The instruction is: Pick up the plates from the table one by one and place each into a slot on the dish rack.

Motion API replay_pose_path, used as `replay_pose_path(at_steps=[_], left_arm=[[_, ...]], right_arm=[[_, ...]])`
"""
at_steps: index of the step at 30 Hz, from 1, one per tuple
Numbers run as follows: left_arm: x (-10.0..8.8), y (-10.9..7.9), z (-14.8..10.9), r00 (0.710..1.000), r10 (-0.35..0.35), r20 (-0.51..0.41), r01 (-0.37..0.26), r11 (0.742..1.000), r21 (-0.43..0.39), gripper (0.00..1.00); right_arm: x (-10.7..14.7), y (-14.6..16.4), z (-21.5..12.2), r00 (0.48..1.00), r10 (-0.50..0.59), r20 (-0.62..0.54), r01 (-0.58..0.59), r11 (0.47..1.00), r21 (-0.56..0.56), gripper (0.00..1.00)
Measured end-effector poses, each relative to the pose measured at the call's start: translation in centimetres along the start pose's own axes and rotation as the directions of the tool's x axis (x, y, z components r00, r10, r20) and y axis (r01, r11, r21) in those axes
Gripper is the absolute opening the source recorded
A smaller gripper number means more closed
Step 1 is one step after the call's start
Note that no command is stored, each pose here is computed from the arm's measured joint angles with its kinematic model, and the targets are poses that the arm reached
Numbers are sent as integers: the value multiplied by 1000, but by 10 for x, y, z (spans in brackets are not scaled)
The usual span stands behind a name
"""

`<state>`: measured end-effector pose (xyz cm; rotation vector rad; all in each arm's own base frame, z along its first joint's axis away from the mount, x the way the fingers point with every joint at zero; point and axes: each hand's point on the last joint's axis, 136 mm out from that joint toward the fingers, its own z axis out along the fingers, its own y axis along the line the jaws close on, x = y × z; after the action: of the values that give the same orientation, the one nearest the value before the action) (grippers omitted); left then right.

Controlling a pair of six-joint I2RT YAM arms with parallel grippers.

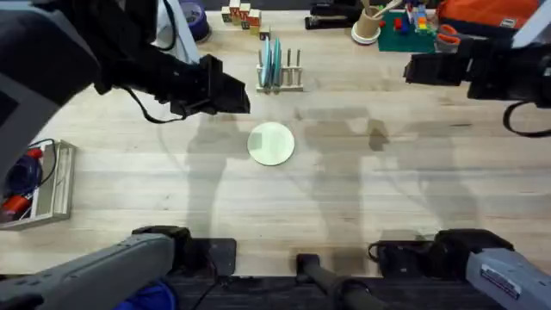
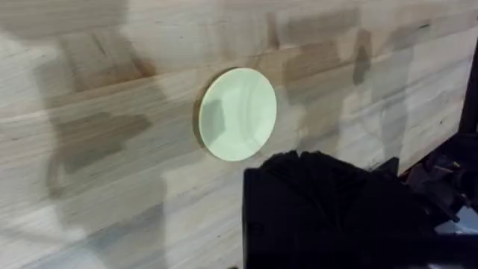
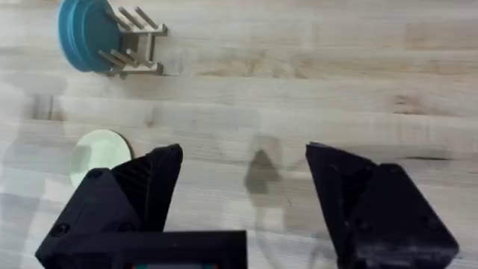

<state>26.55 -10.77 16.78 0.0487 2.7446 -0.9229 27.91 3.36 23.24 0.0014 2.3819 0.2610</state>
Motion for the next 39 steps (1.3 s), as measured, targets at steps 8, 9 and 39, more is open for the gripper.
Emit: replay_pose_path(at_steps=[8,9,39], left_arm=[[-9,-7,4,998,47,36,-48,998,33,41],[-9,-8,4,998,52,35,-53,998,35,40],[2,5,22,999,51,16,-52,998,24,40]], right_arm=[[3,-1,7,1000,5,-30,-5,1000,2,995],[3,-1,7,1000,5,-30,-5,1000,2,995],[4,-1,7,999,6,-33,-6,1000,2,995]])
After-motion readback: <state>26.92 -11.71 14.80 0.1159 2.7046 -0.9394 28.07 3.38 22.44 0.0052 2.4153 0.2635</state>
